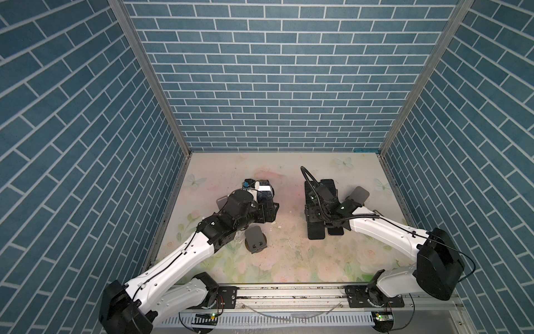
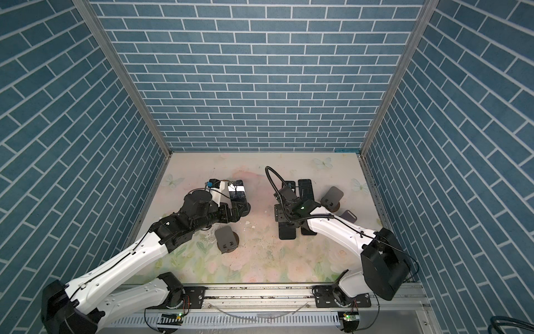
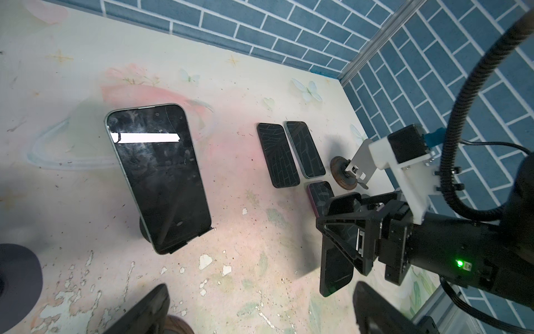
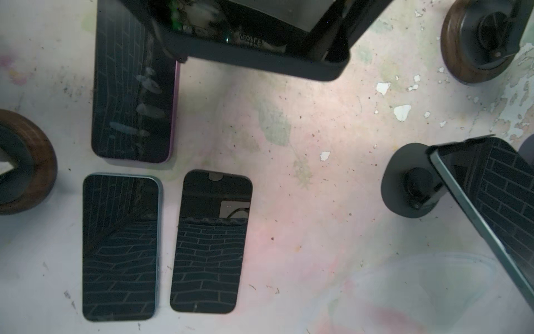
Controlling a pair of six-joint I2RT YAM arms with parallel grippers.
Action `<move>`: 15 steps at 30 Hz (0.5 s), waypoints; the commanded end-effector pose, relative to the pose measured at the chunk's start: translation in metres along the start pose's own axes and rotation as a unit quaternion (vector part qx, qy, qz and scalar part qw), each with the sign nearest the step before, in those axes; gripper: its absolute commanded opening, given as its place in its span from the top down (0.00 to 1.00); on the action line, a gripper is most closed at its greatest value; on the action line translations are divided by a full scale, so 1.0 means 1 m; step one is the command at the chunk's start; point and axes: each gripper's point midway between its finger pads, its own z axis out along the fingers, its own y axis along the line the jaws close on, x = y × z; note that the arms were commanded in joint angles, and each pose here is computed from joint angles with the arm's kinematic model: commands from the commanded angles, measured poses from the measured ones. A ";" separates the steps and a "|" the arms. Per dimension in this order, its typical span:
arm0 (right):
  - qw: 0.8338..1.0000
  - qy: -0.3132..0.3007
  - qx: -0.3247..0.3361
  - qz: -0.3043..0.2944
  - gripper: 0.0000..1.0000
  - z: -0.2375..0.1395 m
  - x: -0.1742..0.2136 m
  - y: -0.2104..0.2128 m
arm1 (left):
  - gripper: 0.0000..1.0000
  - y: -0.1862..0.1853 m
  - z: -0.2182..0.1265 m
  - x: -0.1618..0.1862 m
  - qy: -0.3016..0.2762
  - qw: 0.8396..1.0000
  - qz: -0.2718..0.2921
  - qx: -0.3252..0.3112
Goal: Remove the phone from the phone stand
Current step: 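Lower the dark phone beside the purple-edged phone while the left arm moves inward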
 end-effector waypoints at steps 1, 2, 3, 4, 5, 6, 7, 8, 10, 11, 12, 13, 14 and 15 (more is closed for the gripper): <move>1.000 0.016 -0.016 0.012 0.38 0.000 0.010 -0.007 | 0.00 -0.012 0.001 -0.011 -0.019 1.000 0.016 0.007; 1.000 0.022 -0.016 0.015 0.38 0.003 0.012 -0.009 | 0.00 -0.014 0.003 -0.010 -0.016 1.000 0.017 0.007; 0.999 0.027 -0.019 0.019 0.38 0.006 0.014 -0.011 | 0.00 -0.015 0.005 -0.008 -0.013 1.000 0.018 0.009; 0.999 0.032 -0.021 0.021 0.38 0.008 0.016 -0.012 | 0.00 -0.017 0.008 -0.007 -0.011 1.000 0.020 0.010; 0.999 0.037 -0.024 0.026 0.38 0.011 0.018 -0.014 | 0.00 -0.018 0.010 -0.005 -0.008 1.000 0.021 0.010; 0.998 0.040 -0.026 0.029 0.38 0.014 0.020 -0.016 | 0.00 -0.019 0.012 -0.003 -0.004 1.000 0.022 0.009; 0.998 0.043 -0.027 0.031 0.37 0.016 0.021 -0.017 | 0.00 -0.020 0.015 -0.002 -0.001 1.000 0.024 0.009; 0.998 0.046 -0.028 0.032 0.37 0.019 0.022 -0.018 | 0.00 -0.021 0.016 -0.001 0.002 1.000 0.025 0.009; 0.998 0.052 -0.027 0.033 0.37 0.023 0.024 -0.021 | 0.00 -0.023 0.019 0.001 0.006 1.000 0.028 0.008; 0.997 0.056 -0.027 0.034 0.37 0.026 0.025 -0.022 | 0.00 -0.024 0.021 0.002 0.009 0.999 0.030 0.008; 0.997 0.058 -0.028 0.034 0.37 0.028 0.025 -0.023 | 0.00 -0.025 0.023 0.003 0.011 0.999 0.031 0.008; 0.997 0.061 -0.029 0.035 0.37 0.030 0.026 -0.024 | 0.00 -0.026 0.023 0.003 0.013 0.999 0.033 0.009; 0.997 0.064 -0.031 0.035 0.37 0.033 0.027 -0.024 | 0.00 -0.026 0.025 0.004 0.014 0.999 0.033 0.007; 0.997 0.067 -0.032 0.035 0.37 0.035 0.027 -0.025 | 0.00 -0.026 0.026 0.004 0.016 0.999 0.033 0.007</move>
